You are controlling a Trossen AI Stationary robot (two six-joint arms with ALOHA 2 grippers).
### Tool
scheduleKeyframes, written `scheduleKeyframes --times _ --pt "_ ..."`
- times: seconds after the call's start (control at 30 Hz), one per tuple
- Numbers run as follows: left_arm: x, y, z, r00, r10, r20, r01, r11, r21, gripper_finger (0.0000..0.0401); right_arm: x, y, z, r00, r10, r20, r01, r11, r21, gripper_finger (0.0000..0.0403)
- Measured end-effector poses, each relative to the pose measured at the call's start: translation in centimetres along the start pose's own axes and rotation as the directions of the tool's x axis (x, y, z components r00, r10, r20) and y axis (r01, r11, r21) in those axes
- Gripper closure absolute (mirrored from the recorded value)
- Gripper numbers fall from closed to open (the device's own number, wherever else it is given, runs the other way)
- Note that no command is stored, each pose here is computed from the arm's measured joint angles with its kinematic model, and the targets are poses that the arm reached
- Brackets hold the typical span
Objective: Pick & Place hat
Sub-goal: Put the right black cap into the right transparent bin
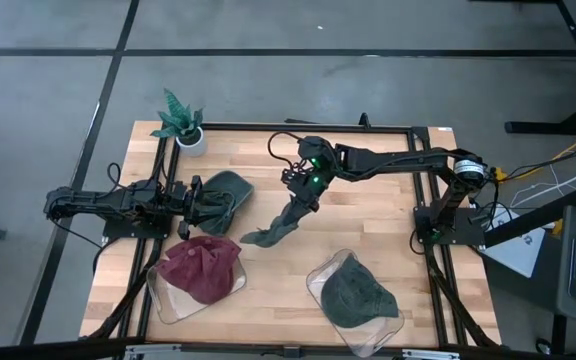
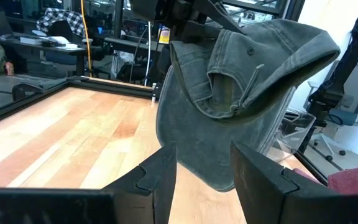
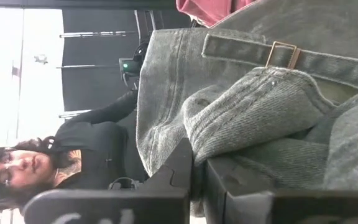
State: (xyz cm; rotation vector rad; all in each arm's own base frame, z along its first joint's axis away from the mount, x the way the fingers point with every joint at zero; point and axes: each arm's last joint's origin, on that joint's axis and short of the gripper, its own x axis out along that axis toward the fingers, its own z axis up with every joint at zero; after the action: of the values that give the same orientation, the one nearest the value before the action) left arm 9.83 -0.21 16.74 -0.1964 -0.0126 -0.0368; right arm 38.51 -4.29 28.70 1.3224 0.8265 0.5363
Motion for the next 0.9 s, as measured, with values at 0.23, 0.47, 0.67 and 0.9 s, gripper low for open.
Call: scheduleKeyframes --times 0.23,0.47,0.67,0.9 --pt "0.0 0.1 0.3 0.998 0.046 0.036 -0.045 0.999 -0.011 0.0258 0.1 0.1 0.1 1.000 -0.007 0.029 0.007 1.000 0.013 0.0389" --pt "-0.1 -0.2 1.3 0.990 0.014 0.139 0.052 0.886 -0.461 0.0258 0.1 0.1 0.1 0.999 -0.011 0.038 0.010 1.000 0.028 0.0389" --pt "-0.1 0.1 1.4 0.983 0.096 0.157 0.031 0.755 -0.655 0.0258 0.0 0.0 0.1 0.999 -0.012 0.032 0.011 0.999 0.039 0.0389" --pt "-0.2 -0.1 1.8 0.978 0.065 0.197 0.110 0.640 -0.760 0.0258 -0.7 -0.8 0.3 0.997 -0.060 0.046 0.055 0.994 0.095 0.0389"
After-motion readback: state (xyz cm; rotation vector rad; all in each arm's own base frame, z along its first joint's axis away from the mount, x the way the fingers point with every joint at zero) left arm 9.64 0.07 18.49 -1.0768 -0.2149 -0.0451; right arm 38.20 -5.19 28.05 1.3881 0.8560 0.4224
